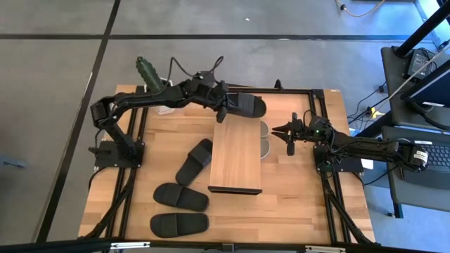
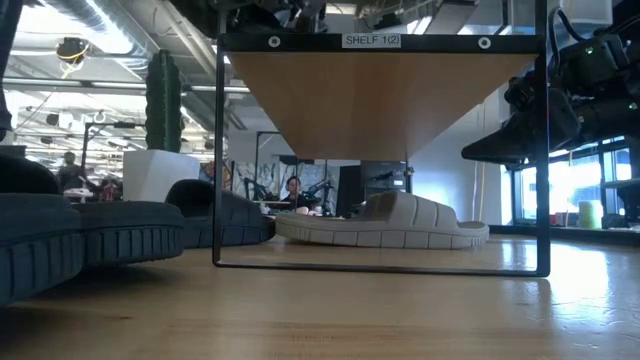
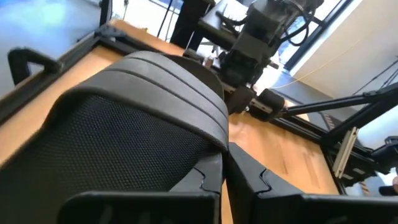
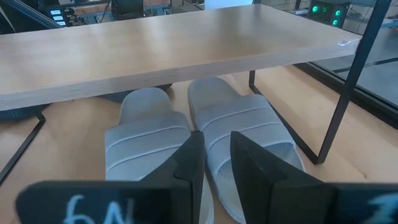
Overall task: Pick and place slides into the shelf
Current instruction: Put the black slipper on the shelf
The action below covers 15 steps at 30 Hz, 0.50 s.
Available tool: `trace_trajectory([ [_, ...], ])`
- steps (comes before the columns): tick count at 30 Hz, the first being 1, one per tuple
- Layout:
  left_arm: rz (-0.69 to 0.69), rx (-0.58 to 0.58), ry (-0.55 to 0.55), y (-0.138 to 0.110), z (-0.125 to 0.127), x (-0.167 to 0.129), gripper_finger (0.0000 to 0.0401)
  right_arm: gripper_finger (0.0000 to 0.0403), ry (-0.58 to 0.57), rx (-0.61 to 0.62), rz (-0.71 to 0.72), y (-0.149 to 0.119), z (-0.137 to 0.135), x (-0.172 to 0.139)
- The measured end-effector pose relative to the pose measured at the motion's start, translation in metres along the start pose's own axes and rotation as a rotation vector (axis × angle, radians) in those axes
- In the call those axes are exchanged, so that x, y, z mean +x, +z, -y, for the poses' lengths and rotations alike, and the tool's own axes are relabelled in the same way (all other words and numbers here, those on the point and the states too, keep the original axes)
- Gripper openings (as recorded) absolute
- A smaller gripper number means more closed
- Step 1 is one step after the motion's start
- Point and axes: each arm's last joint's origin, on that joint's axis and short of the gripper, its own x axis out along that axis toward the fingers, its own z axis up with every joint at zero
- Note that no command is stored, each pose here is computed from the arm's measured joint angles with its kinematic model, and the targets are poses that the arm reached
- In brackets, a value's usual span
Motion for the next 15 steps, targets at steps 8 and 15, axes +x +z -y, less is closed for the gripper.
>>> trace_trajectory([
  [8,-0.012,-0.054,-0.002,-0.0026,0.0049,0.0029,0.0000,0.0080,0.000,0.006,-0.022,-0.0022,0.0000,0.0000],
  [15,-0.018,-0.072,0.018,-0.0049,0.0034,0.0057,0.0000,0.0080,-0.001,0.006,-0.025,-0.0024,0.0001,0.0000],
])
